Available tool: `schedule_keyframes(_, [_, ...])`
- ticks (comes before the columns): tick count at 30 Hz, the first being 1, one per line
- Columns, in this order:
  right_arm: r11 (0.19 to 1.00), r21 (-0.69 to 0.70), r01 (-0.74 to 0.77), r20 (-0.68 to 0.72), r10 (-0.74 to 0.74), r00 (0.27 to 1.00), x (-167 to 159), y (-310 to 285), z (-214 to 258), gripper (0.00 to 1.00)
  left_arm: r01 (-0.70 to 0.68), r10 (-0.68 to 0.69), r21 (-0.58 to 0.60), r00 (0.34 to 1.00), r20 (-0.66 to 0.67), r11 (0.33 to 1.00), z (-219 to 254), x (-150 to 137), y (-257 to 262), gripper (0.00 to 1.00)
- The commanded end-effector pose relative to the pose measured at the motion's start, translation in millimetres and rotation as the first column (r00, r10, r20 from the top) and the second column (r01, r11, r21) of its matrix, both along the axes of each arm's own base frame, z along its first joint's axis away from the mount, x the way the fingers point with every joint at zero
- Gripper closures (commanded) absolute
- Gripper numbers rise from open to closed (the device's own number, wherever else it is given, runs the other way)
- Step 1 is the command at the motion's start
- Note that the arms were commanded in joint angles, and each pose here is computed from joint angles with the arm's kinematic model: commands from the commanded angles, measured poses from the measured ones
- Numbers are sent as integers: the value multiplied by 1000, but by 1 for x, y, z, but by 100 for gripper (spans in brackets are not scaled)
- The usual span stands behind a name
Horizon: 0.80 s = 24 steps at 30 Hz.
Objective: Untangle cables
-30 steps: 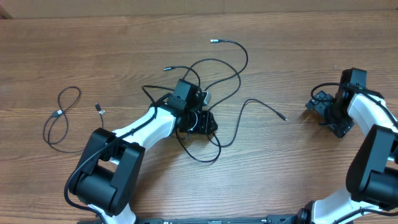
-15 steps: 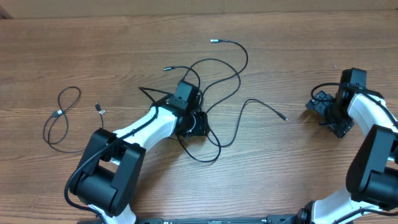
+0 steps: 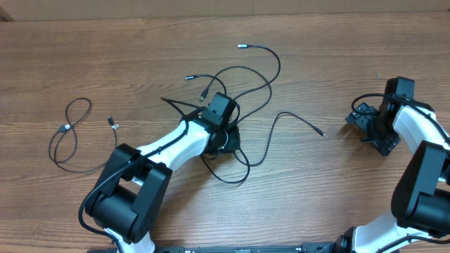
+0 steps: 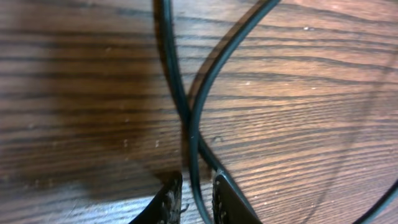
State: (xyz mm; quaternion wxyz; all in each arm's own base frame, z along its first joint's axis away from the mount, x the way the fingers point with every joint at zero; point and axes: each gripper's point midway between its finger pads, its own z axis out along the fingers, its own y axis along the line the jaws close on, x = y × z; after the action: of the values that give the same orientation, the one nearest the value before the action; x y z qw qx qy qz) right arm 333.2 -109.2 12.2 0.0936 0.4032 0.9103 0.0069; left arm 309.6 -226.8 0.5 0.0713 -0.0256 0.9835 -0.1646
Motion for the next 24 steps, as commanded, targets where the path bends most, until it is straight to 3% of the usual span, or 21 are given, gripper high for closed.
schedule_keyframes(1, [1000, 1, 8, 2, -8, 1000, 0, 0, -1, 0, -45, 56, 161, 996, -66, 986, -22, -12, 26, 85])
schedule_keyframes(4, [1000, 1, 8, 2, -8, 1000, 0, 0, -1, 0, -47, 68, 274, 995, -66, 961, -14, -11, 45, 96])
schedule_keyframes(8, [1000, 1, 8, 2, -8, 1000, 0, 0, -1, 0, -64, 92, 507, 995, -32, 859, 4, -9, 91, 96])
schedule_keyframes(10, [1000, 1, 8, 2, -8, 1000, 0, 0, -1, 0, -61, 95, 556, 995, -33, 829, 9, -11, 102, 94])
schedule_keyframes(16, [1000, 1, 8, 1, -8, 1000, 0, 0, -1, 0, 12, 40, 467, 994, -102, 884, 5, -17, 86, 76])
schedule_keyframes(21, [1000, 1, 8, 2, -8, 1000, 0, 0, -1, 0, 3, 41, 448, 995, -88, 894, 4, -12, 82, 69])
schedule_keyframes(24, [1000, 1, 8, 2, -8, 1000, 0, 0, -1, 0, 67, -13, 396, 991, -136, 916, 3, -16, 78, 67])
